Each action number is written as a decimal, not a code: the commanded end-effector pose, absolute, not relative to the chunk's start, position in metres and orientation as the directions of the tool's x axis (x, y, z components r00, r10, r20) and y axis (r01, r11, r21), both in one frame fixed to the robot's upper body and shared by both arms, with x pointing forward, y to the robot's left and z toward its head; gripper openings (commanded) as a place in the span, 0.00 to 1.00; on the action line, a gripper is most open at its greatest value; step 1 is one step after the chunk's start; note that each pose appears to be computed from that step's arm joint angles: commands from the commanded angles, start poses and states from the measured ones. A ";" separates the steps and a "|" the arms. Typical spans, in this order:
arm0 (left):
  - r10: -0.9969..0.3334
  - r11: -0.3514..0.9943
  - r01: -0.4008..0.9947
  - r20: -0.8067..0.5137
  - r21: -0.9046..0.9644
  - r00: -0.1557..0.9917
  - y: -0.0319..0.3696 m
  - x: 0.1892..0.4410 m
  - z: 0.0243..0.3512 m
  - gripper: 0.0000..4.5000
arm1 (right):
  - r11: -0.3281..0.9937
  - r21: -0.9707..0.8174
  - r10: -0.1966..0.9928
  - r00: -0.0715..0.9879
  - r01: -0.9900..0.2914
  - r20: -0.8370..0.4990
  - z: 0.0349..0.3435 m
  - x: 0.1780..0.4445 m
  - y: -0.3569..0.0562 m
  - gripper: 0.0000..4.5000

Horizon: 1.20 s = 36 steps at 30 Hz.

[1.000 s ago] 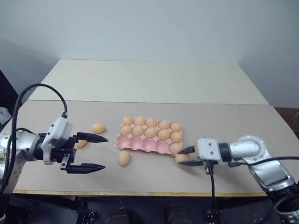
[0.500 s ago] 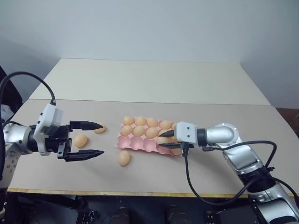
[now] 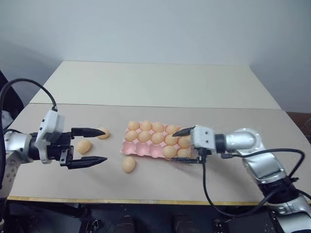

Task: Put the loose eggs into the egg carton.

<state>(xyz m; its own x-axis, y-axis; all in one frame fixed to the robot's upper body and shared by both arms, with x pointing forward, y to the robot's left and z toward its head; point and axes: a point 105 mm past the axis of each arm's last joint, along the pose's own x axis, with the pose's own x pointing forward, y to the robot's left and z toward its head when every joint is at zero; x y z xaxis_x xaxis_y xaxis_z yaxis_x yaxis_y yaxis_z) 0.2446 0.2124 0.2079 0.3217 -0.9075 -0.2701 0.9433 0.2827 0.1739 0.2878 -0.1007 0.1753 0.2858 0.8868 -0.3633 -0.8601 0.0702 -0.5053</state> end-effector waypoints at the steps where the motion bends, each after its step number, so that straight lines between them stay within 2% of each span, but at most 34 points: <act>1: -0.890 0.306 0.925 -0.276 0.225 0.362 0.222 0.244 0.216 1.00 | 0.106 -0.501 0.908 0.290 -0.859 -0.304 0.205 0.276 -0.121 0.99; 7: -0.863 0.344 0.910 -0.303 0.231 0.404 0.243 0.240 0.221 1.00 | 0.197 -0.405 0.894 0.333 -0.893 -0.299 0.235 0.258 -0.176 0.99; 11: -0.851 0.354 0.907 -0.322 0.229 0.414 0.255 0.234 0.222 1.00 | 0.216 -0.374 0.883 0.344 -0.902 -0.320 0.243 0.248 -0.197 0.99; 22: -0.835 0.381 0.892 -0.323 0.245 0.446 0.259 0.236 0.219 1.00 | 0.209 -0.396 0.880 0.349 -0.894 -0.322 0.240 0.250 -0.190 0.99; 28: -0.642 0.598 0.740 -0.368 0.309 0.672 0.285 0.274 0.194 1.00 | 0.191 -0.401 0.894 0.328 -0.896 -0.305 0.239 0.251 -0.179 0.99; 31: -0.556 0.654 0.681 -0.402 0.329 0.728 0.298 0.289 0.179 1.00 | 0.186 -0.404 0.900 0.320 -0.896 -0.295 0.240 0.250 -0.175 0.99; 36: -0.497 0.674 0.656 -0.447 0.340 0.743 0.309 0.306 0.156 1.00 | 0.184 -0.407 0.905 0.315 -0.895 -0.285 0.241 0.248 -0.171 0.99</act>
